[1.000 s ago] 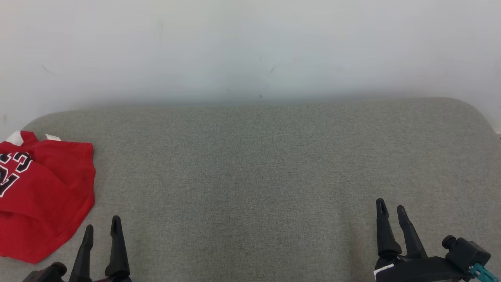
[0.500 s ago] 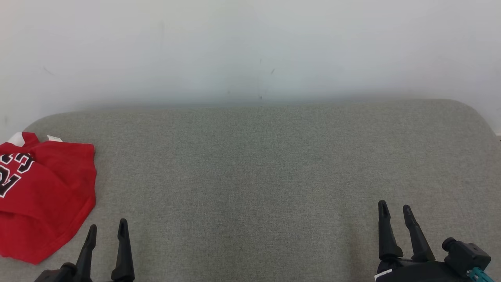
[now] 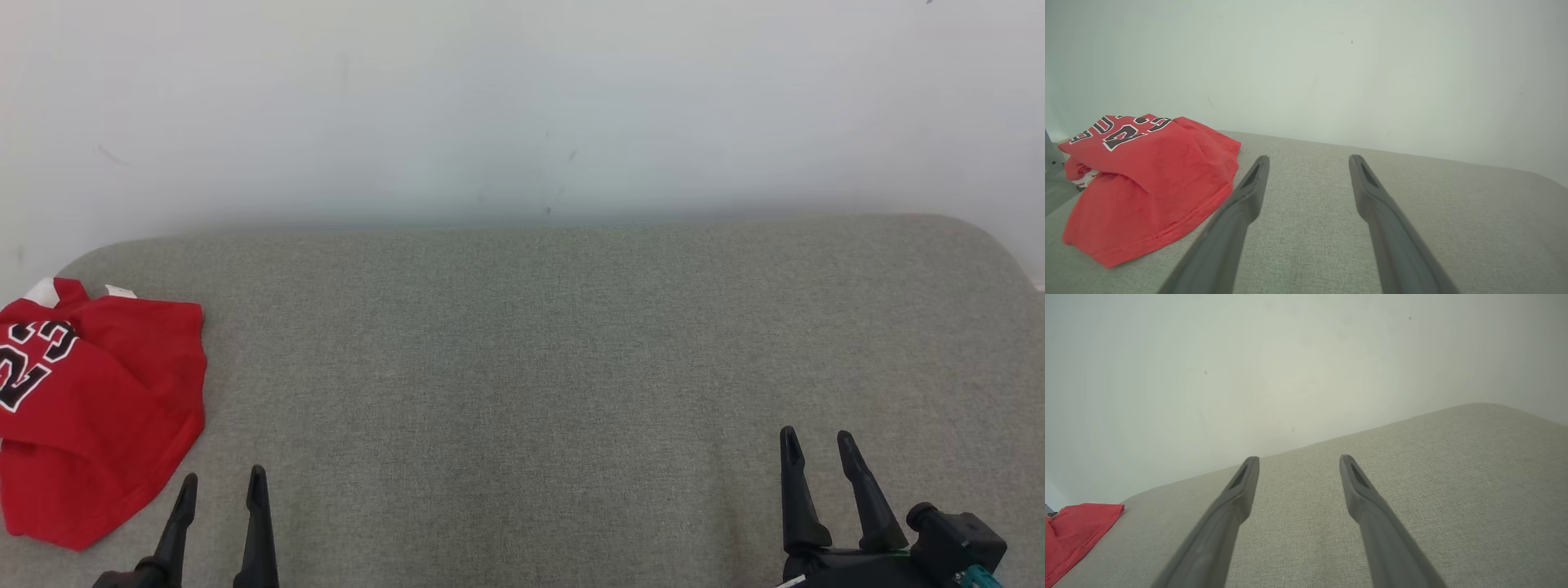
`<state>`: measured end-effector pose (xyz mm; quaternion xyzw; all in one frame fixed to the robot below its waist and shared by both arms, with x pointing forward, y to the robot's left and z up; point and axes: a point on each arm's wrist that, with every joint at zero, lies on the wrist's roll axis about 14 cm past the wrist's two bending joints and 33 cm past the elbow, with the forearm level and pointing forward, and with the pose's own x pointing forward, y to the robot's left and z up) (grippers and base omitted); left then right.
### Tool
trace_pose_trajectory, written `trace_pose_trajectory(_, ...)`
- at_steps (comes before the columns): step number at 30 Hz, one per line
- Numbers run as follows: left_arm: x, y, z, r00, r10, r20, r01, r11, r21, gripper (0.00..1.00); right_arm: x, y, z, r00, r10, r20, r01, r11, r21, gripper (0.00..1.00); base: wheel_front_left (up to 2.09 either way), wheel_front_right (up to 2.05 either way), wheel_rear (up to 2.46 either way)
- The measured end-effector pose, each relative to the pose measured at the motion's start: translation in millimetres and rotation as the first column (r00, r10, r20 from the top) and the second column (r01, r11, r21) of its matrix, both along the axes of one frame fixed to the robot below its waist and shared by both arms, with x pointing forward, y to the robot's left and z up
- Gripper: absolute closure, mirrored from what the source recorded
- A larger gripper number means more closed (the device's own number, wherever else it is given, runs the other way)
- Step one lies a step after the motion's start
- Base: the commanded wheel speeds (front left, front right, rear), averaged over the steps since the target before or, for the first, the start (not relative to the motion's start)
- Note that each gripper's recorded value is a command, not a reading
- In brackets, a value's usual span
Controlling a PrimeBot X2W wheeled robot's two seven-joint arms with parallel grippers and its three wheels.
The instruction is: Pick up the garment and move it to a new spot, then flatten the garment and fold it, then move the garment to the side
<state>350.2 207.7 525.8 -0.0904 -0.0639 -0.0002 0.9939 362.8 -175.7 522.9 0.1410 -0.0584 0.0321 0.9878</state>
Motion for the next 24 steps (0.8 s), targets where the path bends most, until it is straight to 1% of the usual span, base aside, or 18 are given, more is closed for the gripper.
trace_pose_trajectory(15,-7,0,-14,0.999,0.005,-0.034,-0.001,0.995,0.102,0.00,-4,2,-4,1.000,0.007,0.003,-0.006,0.993,-0.116,0.00,0.00,0.00,0.00)
trace_pose_trajectory(24,-8,8,-10,0.999,0.046,-0.017,-0.042,0.987,0.158,0.00,-6,3,-6,1.000,0.009,0.006,-0.008,0.986,-0.169,0.00,0.00,0.00,0.00)
